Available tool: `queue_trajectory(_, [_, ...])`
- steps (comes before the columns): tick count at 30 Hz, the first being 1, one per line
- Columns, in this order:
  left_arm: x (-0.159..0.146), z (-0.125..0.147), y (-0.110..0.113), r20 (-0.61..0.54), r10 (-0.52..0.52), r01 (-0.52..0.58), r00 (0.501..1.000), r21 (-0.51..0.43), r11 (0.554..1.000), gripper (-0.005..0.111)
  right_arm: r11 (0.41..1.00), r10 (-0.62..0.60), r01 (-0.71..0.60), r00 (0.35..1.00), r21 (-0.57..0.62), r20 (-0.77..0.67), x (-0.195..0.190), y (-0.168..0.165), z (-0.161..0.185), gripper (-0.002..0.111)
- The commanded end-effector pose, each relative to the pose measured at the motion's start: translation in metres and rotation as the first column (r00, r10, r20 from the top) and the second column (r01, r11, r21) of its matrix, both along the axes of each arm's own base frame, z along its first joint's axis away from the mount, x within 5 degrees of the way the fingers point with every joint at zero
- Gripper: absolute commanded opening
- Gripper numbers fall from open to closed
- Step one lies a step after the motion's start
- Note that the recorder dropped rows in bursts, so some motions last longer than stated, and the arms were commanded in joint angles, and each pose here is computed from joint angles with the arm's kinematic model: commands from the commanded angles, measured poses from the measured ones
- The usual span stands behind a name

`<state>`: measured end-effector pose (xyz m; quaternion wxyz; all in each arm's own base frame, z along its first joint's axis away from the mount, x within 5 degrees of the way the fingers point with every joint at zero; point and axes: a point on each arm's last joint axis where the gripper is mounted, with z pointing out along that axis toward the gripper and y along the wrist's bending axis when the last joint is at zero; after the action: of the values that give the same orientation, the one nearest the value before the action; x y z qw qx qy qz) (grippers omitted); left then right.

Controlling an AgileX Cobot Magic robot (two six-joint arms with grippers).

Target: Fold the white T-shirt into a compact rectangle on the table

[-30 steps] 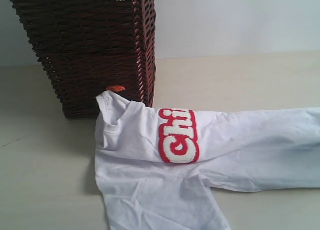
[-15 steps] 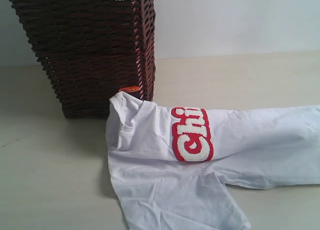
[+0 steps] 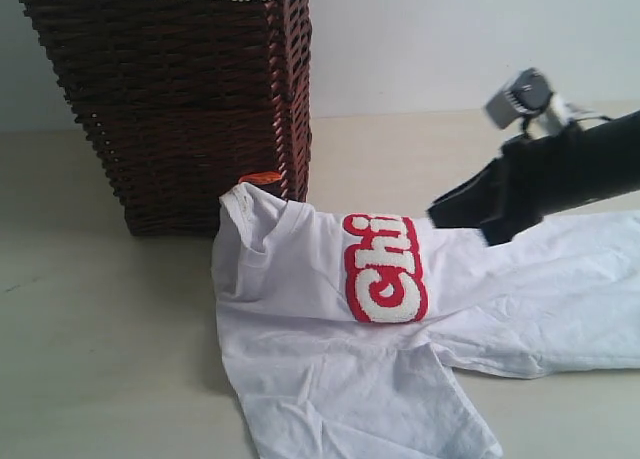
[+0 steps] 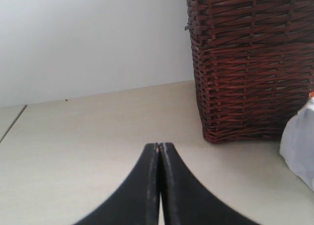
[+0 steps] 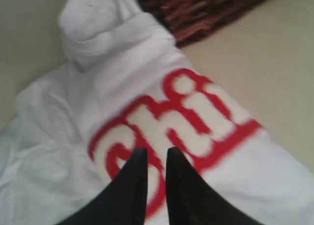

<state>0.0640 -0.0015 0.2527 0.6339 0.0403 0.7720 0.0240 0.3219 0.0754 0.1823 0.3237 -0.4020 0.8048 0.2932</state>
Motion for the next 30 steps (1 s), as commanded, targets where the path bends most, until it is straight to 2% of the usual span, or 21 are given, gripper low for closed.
queue_trajectory(1, [0.000,-0.001,0.000,0.005,0.005,-0.005,1.000,-0.002,1.000,0.000,1.000,0.012,-0.014,0.998,-0.026,-0.061,-0.004,0.052,-0.028,0.000])
queue_trajectory(4, [0.000,-0.001,0.000,0.005,0.005,-0.005,1.000,-0.002,1.000,0.000,0.998,-0.027,0.017,0.983,-0.054,-0.180,-0.009,0.075,-0.054,0.000])
queue_trajectory(9, [0.000,-0.001,0.000,0.005,0.005,-0.005,1.000,-0.002,1.000,0.000,0.997,0.007,-0.029,0.958,-0.074,-0.285,-0.023,0.100,-0.078,0.000])
queue_trajectory(14, [0.000,-0.001,0.000,0.005,0.005,-0.005,1.000,-0.002,1.000,0.000,0.989,-0.055,-0.001,0.927,-0.150,-0.371,-0.030,0.106,-0.098,0.000])
queue_trajectory(17, [0.000,-0.001,0.000,0.005,0.005,-0.005,1.000,-0.002,1.000,0.000,0.977,-0.042,-0.051,0.904,-0.205,-0.425,-0.038,0.105,-0.108,0.000])
queue_trajectory(22, [0.000,-0.001,0.000,0.005,0.005,-0.005,1.000,-0.002,1.000,0.000,0.966,0.026,-0.146,0.877,-0.214,-0.480,-0.047,0.105,-0.107,0.000])
queue_trajectory(30, [0.000,-0.001,0.000,0.005,0.005,-0.005,1.000,-0.002,1.000,0.000,0.958,0.105,-0.220,0.867,-0.185,-0.488,-0.055,0.105,-0.080,0.000])
